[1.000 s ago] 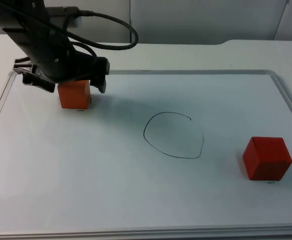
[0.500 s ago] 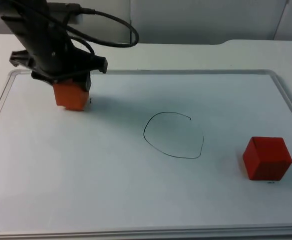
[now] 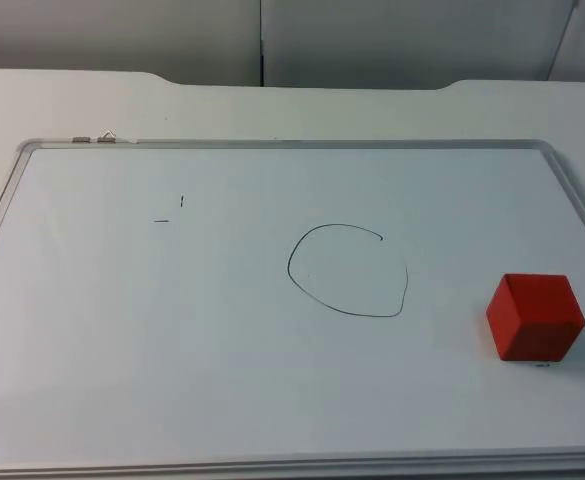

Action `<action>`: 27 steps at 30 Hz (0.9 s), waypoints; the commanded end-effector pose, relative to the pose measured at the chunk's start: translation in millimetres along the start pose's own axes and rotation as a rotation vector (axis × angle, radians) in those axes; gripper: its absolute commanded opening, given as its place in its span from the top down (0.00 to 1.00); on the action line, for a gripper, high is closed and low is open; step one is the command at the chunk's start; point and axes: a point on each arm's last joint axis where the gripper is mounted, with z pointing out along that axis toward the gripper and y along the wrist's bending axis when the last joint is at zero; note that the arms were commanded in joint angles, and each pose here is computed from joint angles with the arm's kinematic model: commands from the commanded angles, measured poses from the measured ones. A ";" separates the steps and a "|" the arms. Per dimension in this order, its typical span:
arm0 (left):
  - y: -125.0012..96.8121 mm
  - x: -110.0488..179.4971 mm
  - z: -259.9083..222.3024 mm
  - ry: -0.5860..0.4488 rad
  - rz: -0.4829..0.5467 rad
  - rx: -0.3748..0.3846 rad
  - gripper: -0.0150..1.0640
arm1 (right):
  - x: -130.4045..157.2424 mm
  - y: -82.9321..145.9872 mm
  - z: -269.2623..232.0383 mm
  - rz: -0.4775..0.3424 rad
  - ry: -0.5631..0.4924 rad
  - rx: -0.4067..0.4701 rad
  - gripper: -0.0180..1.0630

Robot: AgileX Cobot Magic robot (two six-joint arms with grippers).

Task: Pick up one cube with the left hand and another cube with the right hand. First place the cube in the right hand at the target position, then stack the cube in the left hand on top.

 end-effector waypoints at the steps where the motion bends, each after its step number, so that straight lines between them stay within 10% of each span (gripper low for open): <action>1: -7.9 -7.3 -47.3 -0.064 0.052 0.010 0.99 | 1.0 0.2 1.1 0.003 -0.005 0.004 0.05; 9: -10.0 25.2 -130.2 -0.163 0.136 -0.027 0.99 | 1.0 0.3 1.1 0.002 -0.005 0.002 0.05; 27: 10.3 203.0 -160.1 -0.115 0.148 -0.028 0.99 | 1.0 0.3 1.1 0.002 -0.005 0.002 0.05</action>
